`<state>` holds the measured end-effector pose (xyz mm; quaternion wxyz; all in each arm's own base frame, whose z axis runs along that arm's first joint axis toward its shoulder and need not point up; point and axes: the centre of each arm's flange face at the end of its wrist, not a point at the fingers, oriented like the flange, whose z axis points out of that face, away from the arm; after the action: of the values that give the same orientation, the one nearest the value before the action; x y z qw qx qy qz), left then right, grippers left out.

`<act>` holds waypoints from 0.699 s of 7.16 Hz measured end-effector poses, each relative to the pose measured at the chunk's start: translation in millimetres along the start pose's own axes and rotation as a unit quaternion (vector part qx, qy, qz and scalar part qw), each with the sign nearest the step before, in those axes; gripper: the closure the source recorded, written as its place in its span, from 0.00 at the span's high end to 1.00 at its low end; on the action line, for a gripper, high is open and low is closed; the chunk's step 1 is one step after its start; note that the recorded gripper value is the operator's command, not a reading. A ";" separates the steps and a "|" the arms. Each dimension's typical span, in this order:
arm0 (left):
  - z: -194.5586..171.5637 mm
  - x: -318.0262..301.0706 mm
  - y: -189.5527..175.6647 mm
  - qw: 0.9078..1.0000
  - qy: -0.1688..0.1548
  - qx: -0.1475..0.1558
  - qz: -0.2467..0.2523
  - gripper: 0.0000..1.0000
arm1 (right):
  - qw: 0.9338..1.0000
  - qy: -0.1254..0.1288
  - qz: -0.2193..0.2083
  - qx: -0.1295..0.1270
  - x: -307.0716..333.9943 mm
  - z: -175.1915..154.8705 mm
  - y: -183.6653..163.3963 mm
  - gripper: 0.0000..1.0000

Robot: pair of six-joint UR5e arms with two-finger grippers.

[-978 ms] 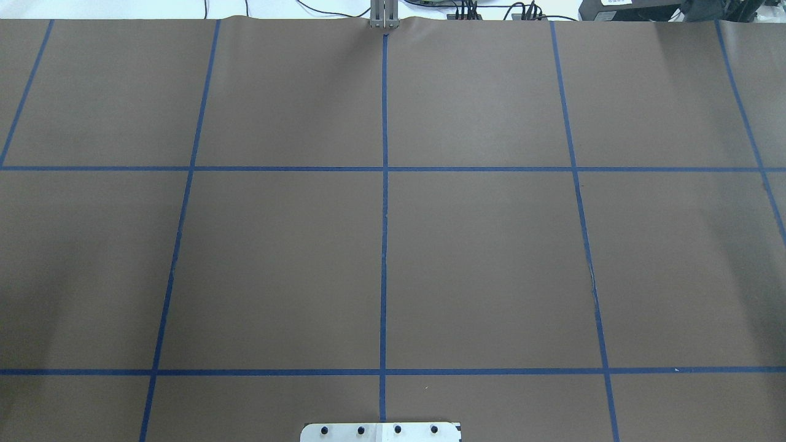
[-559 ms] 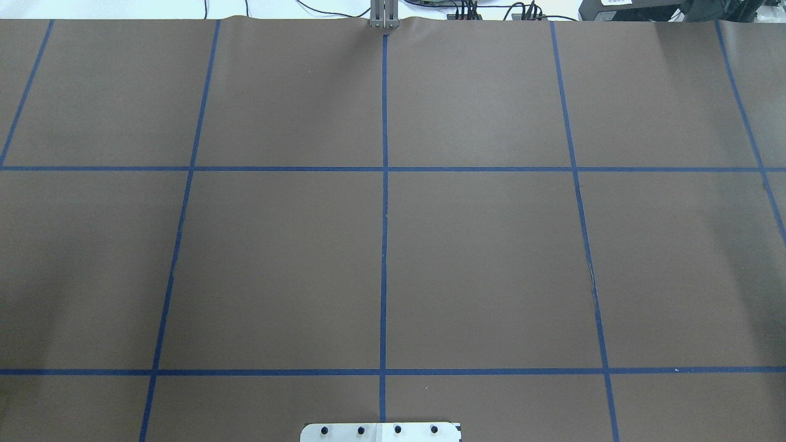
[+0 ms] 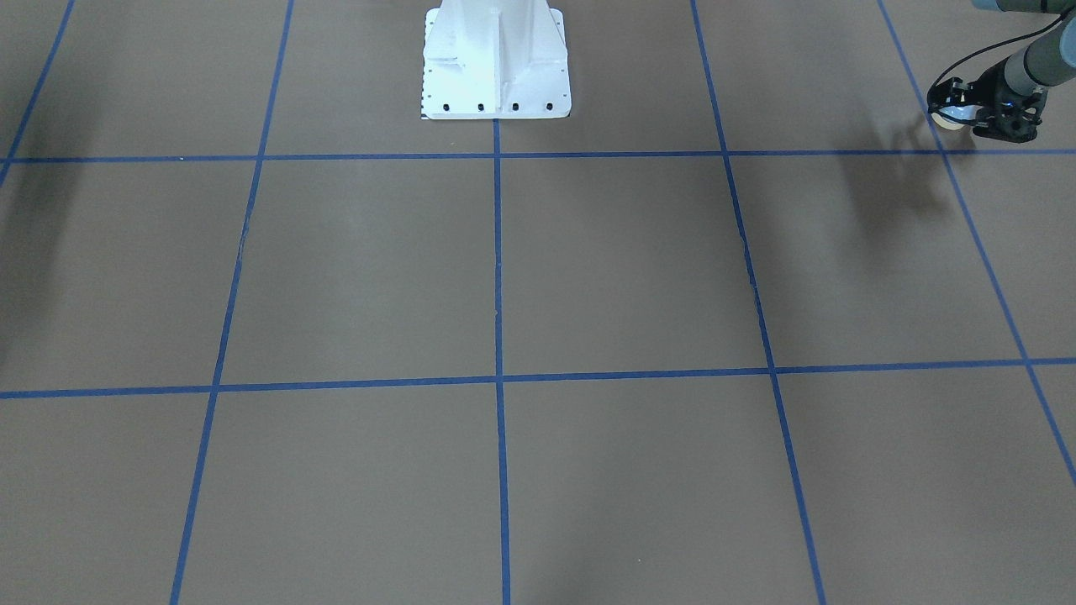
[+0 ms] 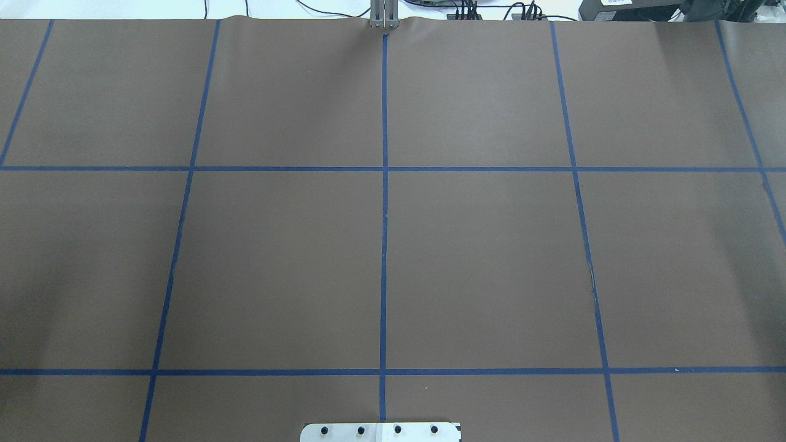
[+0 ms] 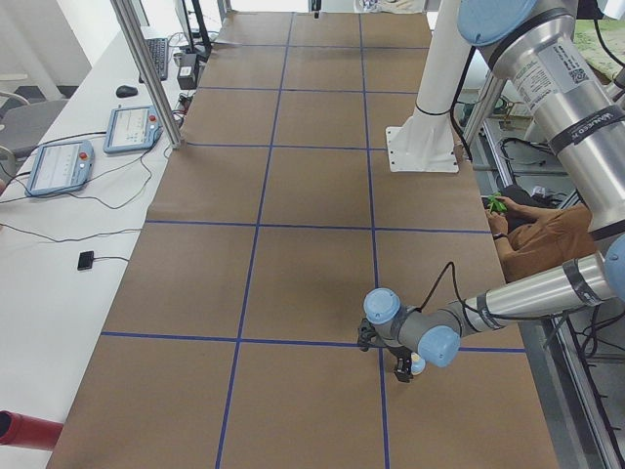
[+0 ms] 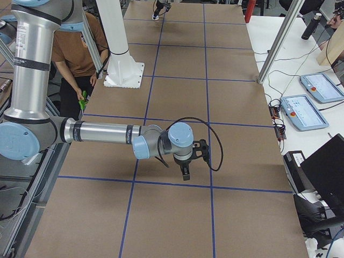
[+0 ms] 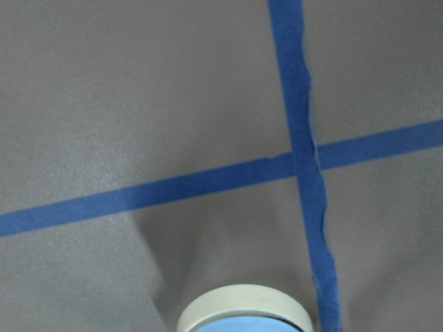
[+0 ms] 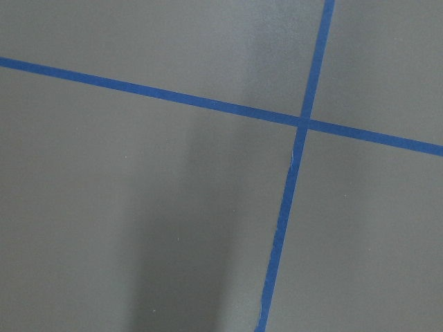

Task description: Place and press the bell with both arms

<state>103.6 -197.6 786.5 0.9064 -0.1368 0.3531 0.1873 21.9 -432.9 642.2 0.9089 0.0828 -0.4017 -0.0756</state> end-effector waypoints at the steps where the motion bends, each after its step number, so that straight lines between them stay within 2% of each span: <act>1: 1.2 0.0 0.4 1.000 -0.001 -0.002 0.001 0.78 | 1.000 0.000 0.001 -0.001 0.8 0.9 0.4 1.00; 4: 2.5 -0.3 0.8 1.000 -0.001 -0.004 0.002 0.14 | 1.000 -0.001 0.001 -0.001 0.8 1.2 0.0 1.00; 5: 2.1 0.6 0.3 1.000 0.000 -0.002 0.004 0.03 | 1.000 -0.001 0.001 -0.001 0.7 1.1 -0.2 1.00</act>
<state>105.0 -196.4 787.5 0.9054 -0.1374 0.3530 0.1918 21.5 -433.3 643.4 0.9086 0.0817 -0.4026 -0.0754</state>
